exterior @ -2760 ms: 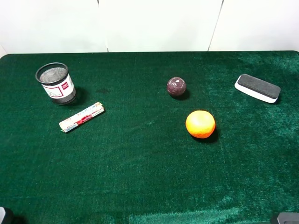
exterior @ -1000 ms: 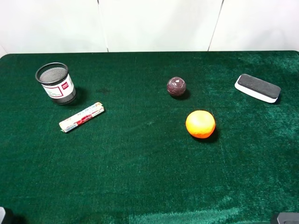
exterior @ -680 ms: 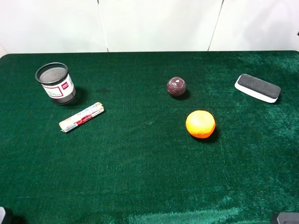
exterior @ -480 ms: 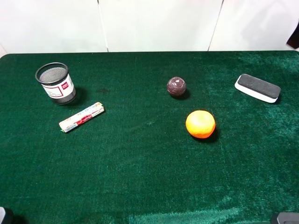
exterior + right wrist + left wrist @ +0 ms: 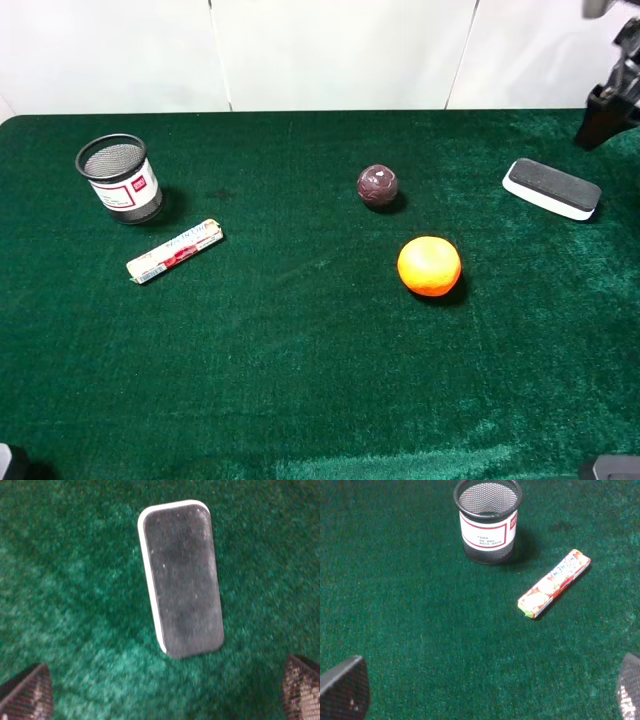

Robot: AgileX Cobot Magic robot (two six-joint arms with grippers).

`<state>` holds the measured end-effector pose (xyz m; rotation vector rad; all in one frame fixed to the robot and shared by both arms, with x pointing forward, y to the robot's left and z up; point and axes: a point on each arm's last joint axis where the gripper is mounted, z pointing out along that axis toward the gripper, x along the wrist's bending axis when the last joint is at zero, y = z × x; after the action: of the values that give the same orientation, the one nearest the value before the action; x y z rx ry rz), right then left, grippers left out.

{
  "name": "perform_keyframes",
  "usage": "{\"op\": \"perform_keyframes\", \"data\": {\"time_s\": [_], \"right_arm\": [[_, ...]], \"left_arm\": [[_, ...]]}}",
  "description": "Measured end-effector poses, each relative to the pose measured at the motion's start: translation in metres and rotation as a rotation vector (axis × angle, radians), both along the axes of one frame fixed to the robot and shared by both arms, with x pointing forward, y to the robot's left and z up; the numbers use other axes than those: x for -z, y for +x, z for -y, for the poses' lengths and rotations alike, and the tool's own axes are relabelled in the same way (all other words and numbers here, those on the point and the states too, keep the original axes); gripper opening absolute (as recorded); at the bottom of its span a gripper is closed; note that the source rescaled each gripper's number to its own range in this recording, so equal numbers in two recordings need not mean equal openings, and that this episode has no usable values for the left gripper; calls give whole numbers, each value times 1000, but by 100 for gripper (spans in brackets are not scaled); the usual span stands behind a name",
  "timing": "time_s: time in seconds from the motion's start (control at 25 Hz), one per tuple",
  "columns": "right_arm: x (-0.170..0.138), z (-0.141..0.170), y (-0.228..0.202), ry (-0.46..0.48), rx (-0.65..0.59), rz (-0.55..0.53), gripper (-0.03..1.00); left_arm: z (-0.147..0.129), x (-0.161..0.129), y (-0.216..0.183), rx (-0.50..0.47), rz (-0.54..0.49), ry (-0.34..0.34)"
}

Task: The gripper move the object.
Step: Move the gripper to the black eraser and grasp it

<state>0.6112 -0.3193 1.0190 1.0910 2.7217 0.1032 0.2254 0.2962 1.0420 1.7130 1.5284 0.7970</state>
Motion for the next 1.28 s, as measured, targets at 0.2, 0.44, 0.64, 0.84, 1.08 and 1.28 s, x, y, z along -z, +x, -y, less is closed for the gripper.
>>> {"op": "perform_keyframes", "data": {"time_s": [0.2,0.44,0.64,0.84,1.08,1.28], "right_arm": [[27,1,15,-3,-15,-1,100],[53,5,25,-4,-16,-15,100],[79,15,32,-3,7,-35,100],[97,24,34,0,26,-66,100],[116,26,35,4,28,-107,100],[129,26,38,4,28,-109,100]], "left_arm": [[0,0,0,0,0,0],[0,0,0,0,0,0],[0,0,0,0,0,0],[0,0,0,0,0,0],[0,0,0,0,0,0],[0,0,0,0,0,0]]}}
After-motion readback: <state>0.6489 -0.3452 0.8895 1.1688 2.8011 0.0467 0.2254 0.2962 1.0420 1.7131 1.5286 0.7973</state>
